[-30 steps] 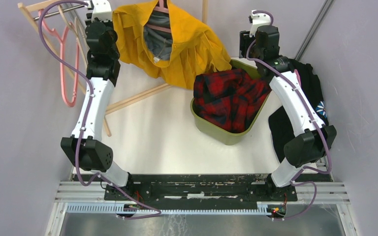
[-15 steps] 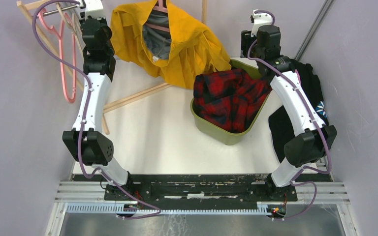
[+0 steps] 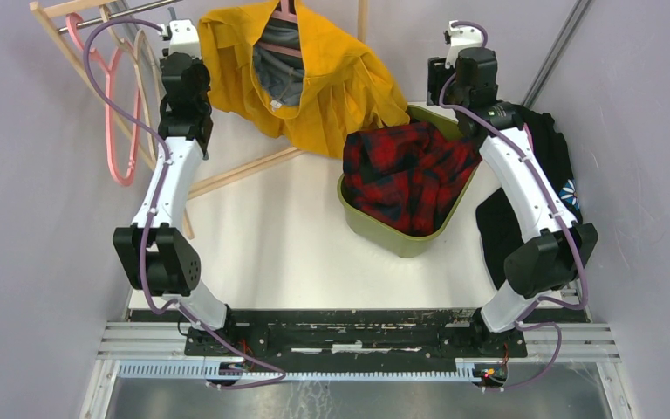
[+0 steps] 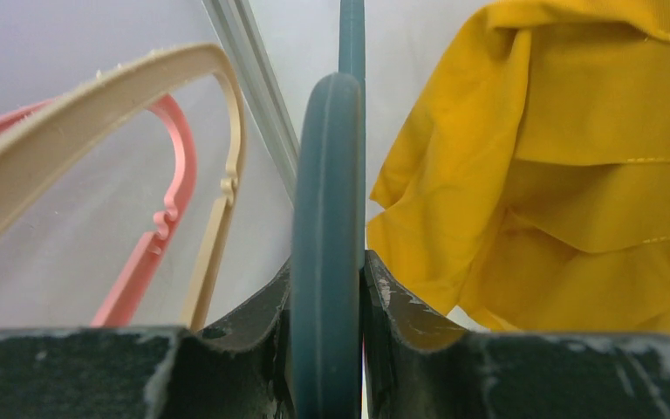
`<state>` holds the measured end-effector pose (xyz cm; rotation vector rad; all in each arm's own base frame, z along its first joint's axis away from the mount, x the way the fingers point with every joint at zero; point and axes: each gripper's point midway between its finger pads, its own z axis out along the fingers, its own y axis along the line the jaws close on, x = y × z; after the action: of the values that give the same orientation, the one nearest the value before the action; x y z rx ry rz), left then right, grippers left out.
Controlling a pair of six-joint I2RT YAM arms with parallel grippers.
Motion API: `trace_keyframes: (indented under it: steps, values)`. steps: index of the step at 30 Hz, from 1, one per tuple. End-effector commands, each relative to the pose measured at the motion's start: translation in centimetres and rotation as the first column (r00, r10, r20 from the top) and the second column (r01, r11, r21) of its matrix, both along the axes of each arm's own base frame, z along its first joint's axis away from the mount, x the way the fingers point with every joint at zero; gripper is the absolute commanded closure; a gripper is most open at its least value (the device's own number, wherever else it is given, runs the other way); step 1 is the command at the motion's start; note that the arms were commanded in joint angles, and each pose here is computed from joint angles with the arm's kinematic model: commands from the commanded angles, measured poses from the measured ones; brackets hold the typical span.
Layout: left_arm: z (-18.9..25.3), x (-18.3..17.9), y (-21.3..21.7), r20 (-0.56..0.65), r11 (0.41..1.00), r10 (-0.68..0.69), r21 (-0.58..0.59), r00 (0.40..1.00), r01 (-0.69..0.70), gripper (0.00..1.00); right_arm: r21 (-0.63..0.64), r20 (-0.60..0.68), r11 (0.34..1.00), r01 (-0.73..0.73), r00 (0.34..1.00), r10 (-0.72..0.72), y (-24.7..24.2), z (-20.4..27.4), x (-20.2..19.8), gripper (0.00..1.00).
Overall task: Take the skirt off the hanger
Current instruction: Place the hanger at the clothesline.
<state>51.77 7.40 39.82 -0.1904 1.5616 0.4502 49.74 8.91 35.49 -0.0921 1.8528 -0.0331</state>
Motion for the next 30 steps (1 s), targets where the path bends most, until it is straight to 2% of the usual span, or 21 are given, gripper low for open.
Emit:
trace_keyframes:
  steps: [1, 8, 13, 18, 20, 30]
  values:
    - [5.0, -2.2, -0.2, 0.145, 0.998, -0.016, -0.053, 0.989, 0.024, 0.97, 0.023, 0.067, 1.0, 0.011, 0.998, -0.013, -0.7, 2.5, -1.2, 0.37]
    - [5.8, -4.3, -3.0, 0.187, 0.978, -0.166, -0.09, 0.968, 0.185, 0.97, 0.013, 0.061, 1.0, 0.018, 0.998, -0.019, -1.2, 2.1, -2.0, 0.37]
    - [7.2, -6.4, -5.3, 0.255, 0.943, -0.284, -0.103, 0.924, 0.318, 0.97, -0.009, 0.045, 0.999, 0.037, 0.998, -0.037, -1.7, 1.1, -2.4, 0.37]
    - [10.2, -6.8, -7.5, 0.359, 0.893, -0.378, -0.103, 0.853, 0.439, 0.97, -0.042, 0.045, 0.996, 0.076, 0.996, -0.074, -2.7, 0.9, -2.8, 0.37]
    - [11.8, -6.8, -7.8, 0.402, 0.883, -0.387, -0.099, 0.83, 0.46, 0.97, -0.059, 0.049, 0.994, 0.089, 0.995, -0.086, -3.1, 0.9, -2.9, 0.37]
    - [15.9, -4.0, -7.5, 0.491, 0.881, -0.366, -0.09, 0.791, 0.464, 0.97, -0.113, 0.042, 0.987, 0.113, 0.993, -0.109, -4.1, -0.2, -3.6, 0.37]
